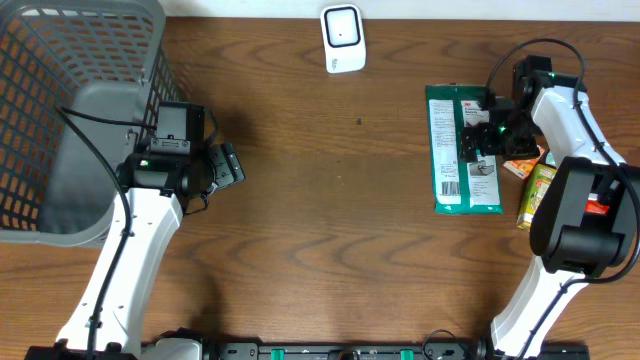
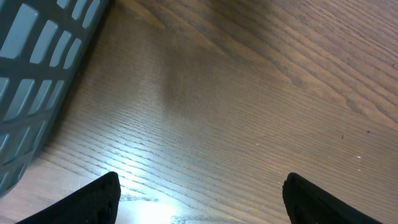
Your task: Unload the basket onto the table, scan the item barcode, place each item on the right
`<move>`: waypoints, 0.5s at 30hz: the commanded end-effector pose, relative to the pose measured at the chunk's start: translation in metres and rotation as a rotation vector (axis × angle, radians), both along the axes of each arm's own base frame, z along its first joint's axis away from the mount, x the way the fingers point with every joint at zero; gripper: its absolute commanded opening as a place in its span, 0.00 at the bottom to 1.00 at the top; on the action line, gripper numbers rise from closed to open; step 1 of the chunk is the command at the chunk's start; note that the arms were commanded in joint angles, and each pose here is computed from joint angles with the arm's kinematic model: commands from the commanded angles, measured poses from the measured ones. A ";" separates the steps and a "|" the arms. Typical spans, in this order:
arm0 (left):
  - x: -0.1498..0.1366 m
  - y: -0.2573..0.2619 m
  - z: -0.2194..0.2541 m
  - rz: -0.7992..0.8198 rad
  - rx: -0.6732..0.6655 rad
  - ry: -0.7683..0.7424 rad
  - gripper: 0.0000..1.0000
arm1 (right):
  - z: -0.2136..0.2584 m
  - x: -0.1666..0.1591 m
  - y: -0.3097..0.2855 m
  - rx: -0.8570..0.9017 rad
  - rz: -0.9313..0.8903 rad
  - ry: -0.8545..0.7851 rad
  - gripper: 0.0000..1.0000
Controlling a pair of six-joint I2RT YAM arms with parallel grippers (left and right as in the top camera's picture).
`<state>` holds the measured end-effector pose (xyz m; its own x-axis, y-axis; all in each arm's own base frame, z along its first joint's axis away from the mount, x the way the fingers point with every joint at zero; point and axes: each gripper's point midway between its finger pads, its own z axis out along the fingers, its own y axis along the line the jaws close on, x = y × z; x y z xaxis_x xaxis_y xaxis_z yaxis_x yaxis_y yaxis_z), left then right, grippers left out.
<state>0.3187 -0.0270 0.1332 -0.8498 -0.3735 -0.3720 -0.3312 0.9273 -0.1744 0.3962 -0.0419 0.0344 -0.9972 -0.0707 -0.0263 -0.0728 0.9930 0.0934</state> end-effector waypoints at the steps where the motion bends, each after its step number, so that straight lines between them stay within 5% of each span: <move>1: -0.001 0.003 0.003 0.009 0.007 -0.006 0.84 | 0.033 0.005 0.000 -0.015 0.001 -0.085 0.99; 15: -0.001 0.003 0.003 0.009 0.007 -0.006 0.84 | 0.205 -0.013 0.003 -0.080 0.002 -0.533 0.99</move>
